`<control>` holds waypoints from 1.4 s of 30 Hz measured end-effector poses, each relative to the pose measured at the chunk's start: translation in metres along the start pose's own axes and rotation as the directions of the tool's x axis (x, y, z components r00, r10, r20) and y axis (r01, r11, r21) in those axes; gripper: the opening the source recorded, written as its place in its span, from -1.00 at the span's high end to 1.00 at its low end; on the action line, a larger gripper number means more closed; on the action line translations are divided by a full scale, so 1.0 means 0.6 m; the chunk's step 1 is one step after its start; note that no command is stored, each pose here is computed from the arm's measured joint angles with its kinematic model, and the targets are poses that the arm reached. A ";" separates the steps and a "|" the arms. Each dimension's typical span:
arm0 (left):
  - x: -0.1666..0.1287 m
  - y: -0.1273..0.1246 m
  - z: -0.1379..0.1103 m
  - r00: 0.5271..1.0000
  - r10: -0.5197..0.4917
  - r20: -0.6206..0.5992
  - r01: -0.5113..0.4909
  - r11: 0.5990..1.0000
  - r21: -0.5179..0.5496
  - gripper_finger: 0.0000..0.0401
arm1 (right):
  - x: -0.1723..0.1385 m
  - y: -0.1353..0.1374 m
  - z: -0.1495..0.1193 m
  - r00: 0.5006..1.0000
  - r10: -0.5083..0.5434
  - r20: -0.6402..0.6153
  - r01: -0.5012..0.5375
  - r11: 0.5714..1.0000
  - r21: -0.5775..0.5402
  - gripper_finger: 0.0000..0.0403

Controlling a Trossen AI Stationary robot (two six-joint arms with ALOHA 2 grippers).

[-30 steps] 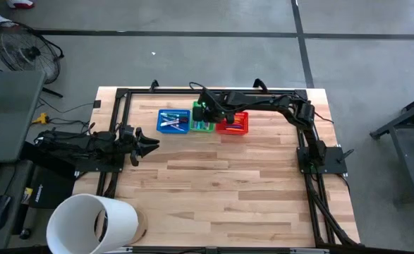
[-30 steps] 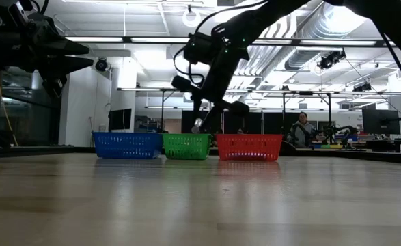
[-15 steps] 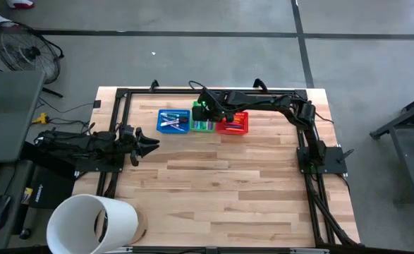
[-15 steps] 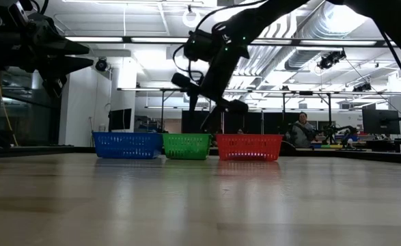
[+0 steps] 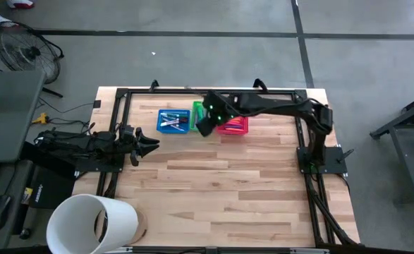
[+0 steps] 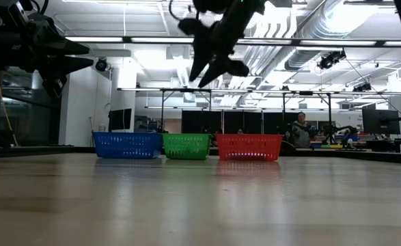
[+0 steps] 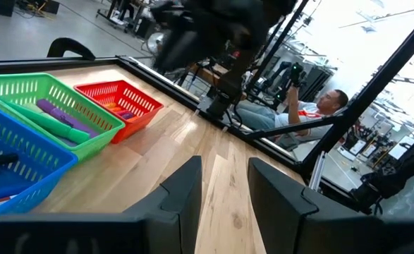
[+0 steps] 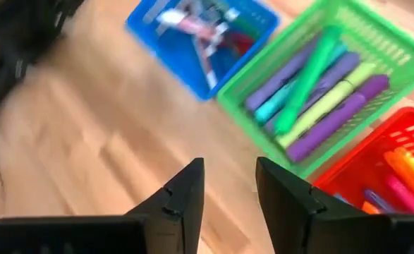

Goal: Pick & Place Markers
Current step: Return to Home Position

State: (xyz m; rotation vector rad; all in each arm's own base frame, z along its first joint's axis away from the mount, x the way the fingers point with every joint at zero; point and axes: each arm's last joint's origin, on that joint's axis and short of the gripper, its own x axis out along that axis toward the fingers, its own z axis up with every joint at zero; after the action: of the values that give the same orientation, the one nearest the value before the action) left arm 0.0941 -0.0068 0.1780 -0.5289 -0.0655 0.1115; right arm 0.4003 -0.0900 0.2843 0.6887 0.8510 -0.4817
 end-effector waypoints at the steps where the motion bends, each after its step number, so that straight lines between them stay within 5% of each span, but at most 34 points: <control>1: 0.000 0.000 0.000 1.000 0.000 0.001 0.000 1.000 0.000 0.43 | -0.009 0.009 -0.008 1.000 0.004 -0.011 -0.005 0.999 -0.050 0.42; 7: 0.000 0.000 0.000 1.000 0.000 0.001 0.000 1.000 0.000 0.43 | -0.046 0.067 -0.067 0.997 0.038 -0.074 -0.059 0.951 -0.304 0.42; 14: 0.000 0.000 0.000 1.000 0.002 0.001 -0.002 1.000 0.000 0.43 | -0.054 0.081 -0.158 0.989 0.147 -0.007 -0.138 0.912 -0.387 0.47; 23: 0.000 0.000 0.000 1.000 0.002 0.001 -0.002 1.000 0.000 0.43 | -0.081 -0.017 -0.275 0.901 0.388 0.193 -0.339 0.908 -0.244 0.60; 35: 0.000 0.000 0.000 1.000 0.000 0.000 0.000 1.000 0.000 0.43 | -0.134 -0.165 -0.380 0.632 0.607 0.482 -0.551 0.789 -0.272 0.63; 42: 0.000 0.000 0.000 1.000 0.000 0.000 0.000 1.000 0.000 0.43 | -0.135 -0.222 -0.425 0.538 0.646 0.541 -0.612 0.741 -0.276 0.63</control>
State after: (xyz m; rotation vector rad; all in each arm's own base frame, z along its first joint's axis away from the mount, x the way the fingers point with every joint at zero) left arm 0.0941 -0.0069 0.1780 -0.5287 -0.0652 0.1112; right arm 0.1380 0.0108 0.1832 0.6804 -0.0477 0.0098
